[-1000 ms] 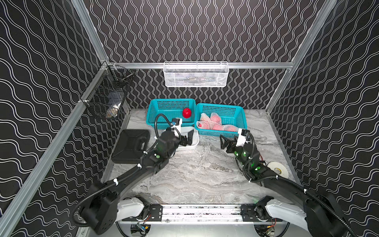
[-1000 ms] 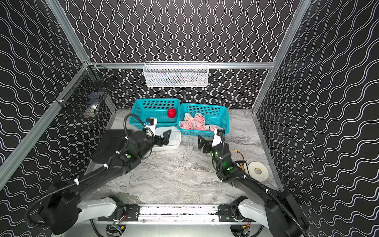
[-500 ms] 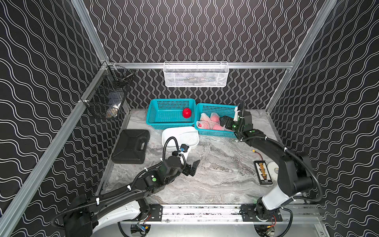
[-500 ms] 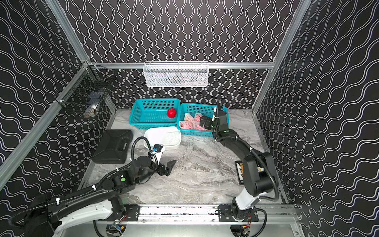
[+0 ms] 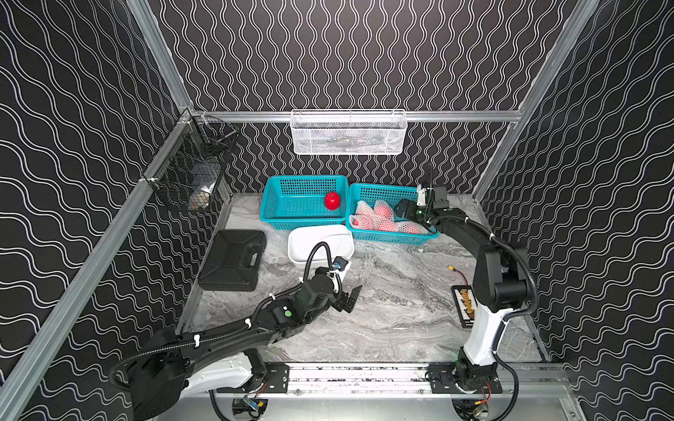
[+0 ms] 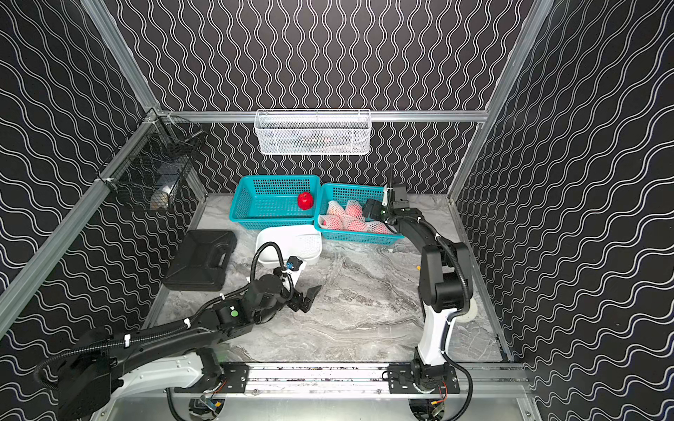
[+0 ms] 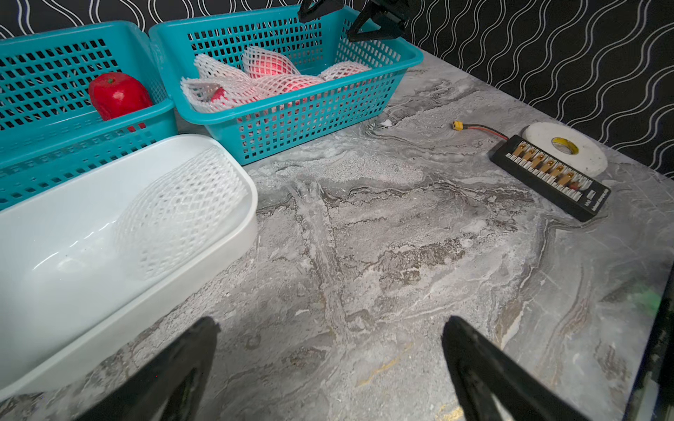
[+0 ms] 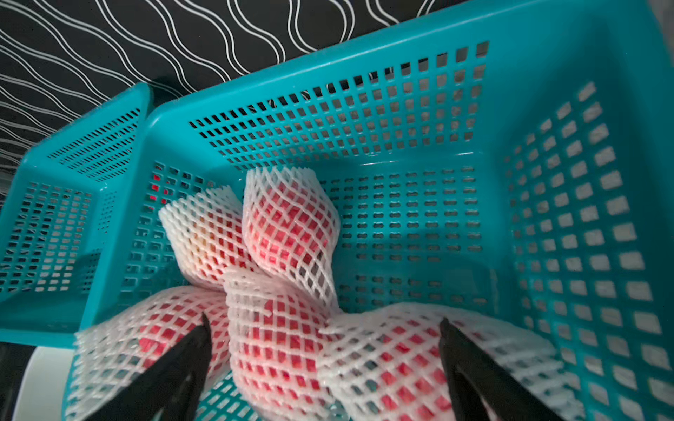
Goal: Remove foam nets from apples
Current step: Pick up the apple from the basket.
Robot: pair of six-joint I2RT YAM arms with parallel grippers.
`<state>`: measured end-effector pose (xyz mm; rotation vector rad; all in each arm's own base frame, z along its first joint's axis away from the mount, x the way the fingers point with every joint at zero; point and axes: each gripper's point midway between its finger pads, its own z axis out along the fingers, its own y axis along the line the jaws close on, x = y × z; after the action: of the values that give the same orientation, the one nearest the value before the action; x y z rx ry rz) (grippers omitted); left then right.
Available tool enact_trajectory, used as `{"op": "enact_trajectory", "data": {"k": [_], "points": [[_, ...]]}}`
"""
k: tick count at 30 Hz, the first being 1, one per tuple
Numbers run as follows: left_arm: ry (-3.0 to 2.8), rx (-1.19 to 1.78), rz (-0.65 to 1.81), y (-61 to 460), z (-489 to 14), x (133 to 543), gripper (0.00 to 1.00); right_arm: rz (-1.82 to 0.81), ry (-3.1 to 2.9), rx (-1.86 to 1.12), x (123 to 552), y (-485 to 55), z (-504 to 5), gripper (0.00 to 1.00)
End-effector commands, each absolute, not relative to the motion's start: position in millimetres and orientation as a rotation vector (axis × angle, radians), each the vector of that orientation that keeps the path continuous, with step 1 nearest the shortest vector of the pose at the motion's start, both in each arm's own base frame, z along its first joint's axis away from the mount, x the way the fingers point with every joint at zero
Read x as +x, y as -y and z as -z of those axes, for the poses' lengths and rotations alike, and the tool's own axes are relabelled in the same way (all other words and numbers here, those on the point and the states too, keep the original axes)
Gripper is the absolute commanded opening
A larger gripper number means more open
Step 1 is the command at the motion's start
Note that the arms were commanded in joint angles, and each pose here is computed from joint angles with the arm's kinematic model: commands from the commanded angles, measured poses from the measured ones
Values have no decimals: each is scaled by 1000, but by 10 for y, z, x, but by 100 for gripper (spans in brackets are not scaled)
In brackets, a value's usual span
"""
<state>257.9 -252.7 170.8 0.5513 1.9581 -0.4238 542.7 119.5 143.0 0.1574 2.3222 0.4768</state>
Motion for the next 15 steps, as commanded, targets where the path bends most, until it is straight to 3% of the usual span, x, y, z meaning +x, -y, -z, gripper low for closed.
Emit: {"op": "enact_trajectory", "data": {"k": [1, 10, 15], "points": [[-1924, 536, 400, 2540, -1783, 2649, 100, -471, -2413, 24, 5442, -1287, -1225, 99], [-1965, 581, 386, 2587, -1701, 2644, 100, -110, -2489, -102, 5640, -827, -1289, 100], [-1979, 582, 395, 2590, -1619, 2626, 100, -231, -2605, -195, 5490, -832, -1317, 100]]}}
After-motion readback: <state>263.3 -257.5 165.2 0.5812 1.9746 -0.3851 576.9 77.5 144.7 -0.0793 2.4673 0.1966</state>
